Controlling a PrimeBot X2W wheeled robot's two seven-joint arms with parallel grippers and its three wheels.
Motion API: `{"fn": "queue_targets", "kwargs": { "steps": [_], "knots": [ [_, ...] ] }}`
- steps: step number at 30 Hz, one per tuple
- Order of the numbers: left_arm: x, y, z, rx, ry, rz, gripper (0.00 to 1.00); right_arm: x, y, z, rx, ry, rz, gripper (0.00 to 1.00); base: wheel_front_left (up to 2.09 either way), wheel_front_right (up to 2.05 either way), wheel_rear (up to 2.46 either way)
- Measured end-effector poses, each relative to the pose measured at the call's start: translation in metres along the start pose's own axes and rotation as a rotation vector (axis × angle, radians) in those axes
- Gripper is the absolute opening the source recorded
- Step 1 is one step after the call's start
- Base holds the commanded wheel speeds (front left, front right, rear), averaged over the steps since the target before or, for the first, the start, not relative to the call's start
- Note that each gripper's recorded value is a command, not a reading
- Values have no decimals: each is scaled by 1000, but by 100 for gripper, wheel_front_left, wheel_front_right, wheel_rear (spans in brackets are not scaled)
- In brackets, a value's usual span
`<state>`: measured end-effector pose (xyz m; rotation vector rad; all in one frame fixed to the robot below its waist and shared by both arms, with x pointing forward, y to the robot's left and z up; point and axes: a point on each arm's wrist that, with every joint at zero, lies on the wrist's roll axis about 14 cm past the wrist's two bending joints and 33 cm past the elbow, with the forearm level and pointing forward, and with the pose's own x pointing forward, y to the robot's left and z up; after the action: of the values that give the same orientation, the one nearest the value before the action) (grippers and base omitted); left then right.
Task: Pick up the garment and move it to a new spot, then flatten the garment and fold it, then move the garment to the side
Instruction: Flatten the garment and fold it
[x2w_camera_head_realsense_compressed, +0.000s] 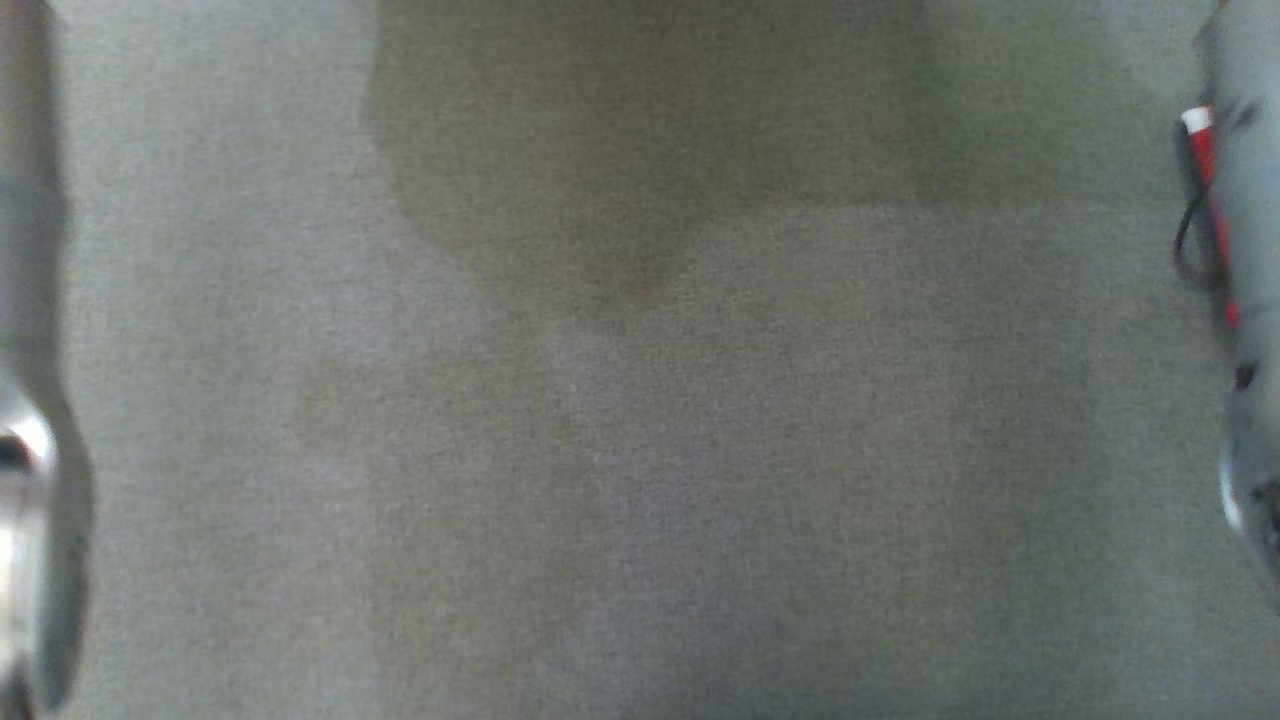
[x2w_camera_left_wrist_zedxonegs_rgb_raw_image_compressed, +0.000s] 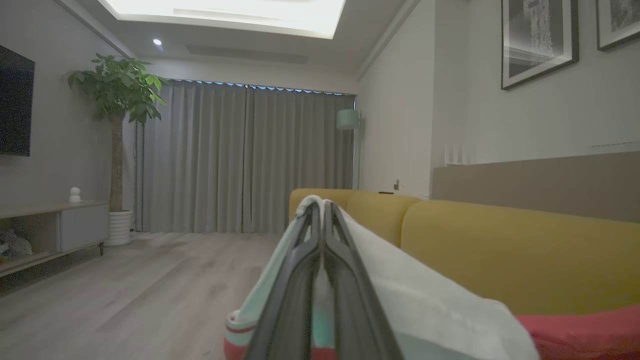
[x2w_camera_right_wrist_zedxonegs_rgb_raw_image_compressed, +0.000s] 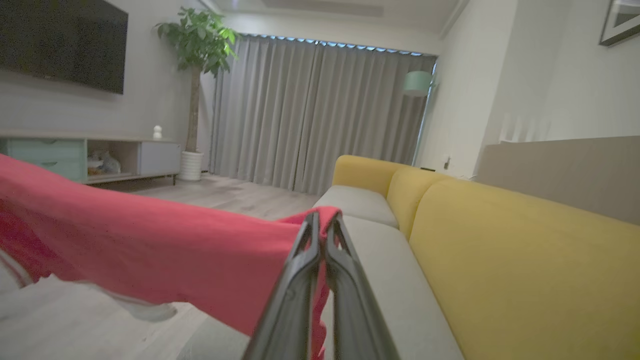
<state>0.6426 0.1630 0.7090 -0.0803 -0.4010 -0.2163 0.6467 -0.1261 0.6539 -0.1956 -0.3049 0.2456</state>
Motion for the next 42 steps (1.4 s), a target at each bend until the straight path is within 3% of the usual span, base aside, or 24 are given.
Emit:
{"fn": "queue_targets", "kwargs": {
  "steps": [4, 9, 13, 19, 24, 30, 42],
  "knots": [
    [-39, -15, -63, -26, 181, -37, 0, -31, 19, -61, 10, 178, 45, 0, 0, 0, 0],
    [-120, -32, -133, -52, 426, -98, 0, -92, 53, -136, -4, 453, 148, 0, 0, 0, 0],
    [-178, -24, -157, -50, 557, -103, 0, -132, 64, -161, 4, 573, 189, 0, 0, 0, 0],
    [-231, -30, -158, -26, 641, -158, 0, -159, 55, -159, -30, 642, 222, 0, 0, 0, 0],
    [-270, -41, -156, -93, 722, -177, 0, -183, 47, -152, -50, 695, 249, 0, 0, 0, 0],
    [-286, -50, -132, -103, 715, -224, 0, -215, 36, -144, -51, 746, 265, 0, 0, 0, 0],
    [-349, -78, -102, -147, 781, -262, 0, -285, 37, -125, 78, 816, 277, 0, 0, 0, 0]
  ]
}}
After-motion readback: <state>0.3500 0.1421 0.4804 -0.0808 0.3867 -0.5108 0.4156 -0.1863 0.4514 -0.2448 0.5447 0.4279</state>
